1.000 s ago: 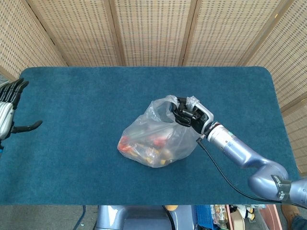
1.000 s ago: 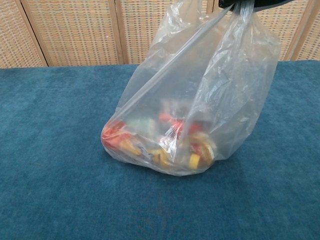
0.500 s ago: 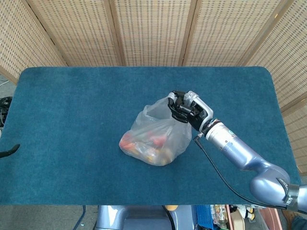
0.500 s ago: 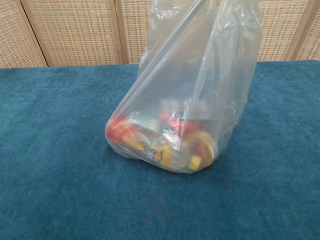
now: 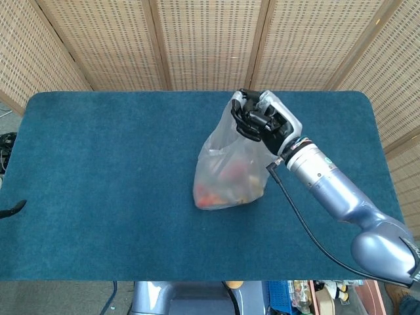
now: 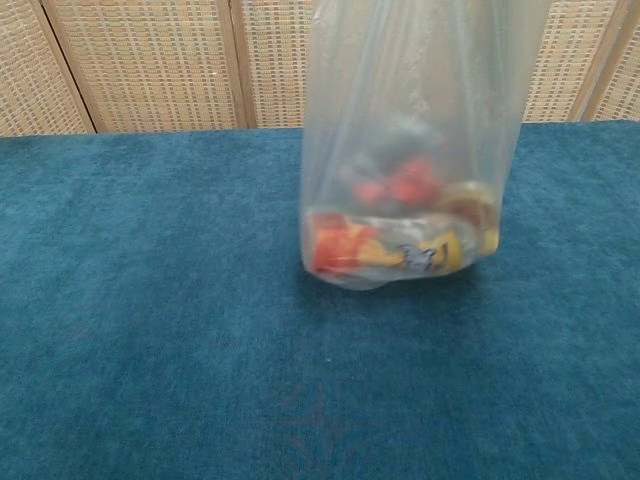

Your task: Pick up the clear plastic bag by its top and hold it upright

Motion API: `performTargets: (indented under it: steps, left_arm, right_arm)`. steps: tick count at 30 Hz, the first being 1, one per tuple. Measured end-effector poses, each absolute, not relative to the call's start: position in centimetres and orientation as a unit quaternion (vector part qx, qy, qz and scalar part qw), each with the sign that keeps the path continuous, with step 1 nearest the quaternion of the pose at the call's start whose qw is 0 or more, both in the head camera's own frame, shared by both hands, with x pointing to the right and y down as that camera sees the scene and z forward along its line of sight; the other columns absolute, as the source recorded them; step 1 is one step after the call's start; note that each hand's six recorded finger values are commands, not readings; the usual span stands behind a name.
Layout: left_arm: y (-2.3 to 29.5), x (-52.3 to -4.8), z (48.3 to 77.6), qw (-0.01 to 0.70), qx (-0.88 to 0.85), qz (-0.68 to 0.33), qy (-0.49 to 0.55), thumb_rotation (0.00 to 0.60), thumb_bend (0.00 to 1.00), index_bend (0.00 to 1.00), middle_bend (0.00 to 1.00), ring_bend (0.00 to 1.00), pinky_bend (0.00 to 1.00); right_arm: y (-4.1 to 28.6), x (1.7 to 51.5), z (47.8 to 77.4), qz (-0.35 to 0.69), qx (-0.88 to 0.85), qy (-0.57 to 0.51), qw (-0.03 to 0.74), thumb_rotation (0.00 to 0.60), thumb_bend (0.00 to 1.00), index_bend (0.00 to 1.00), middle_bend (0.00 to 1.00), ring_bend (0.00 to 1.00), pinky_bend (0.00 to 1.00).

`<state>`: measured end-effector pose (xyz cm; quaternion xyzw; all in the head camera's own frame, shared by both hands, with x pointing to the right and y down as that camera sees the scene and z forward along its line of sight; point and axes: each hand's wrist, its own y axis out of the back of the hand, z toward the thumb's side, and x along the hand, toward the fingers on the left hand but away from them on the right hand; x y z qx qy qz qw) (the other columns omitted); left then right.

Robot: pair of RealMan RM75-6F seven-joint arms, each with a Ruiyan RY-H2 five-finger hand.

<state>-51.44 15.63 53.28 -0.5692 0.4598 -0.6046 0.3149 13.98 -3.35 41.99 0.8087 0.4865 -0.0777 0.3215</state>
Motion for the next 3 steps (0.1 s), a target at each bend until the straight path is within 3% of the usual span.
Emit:
performTargets:
  steps: [3]
  left_arm:
    - [15.53,-51.51,53.25,0.314,-0.569,-0.604,0.462,0.6,0.21,0.0,0.0,0.0,0.0]
  right_arm:
    - [-4.18,13.82,40.53,-0.072,0.81,0.491,0.313,0.6,1.0,0.79,0.89,0.98,1.0]
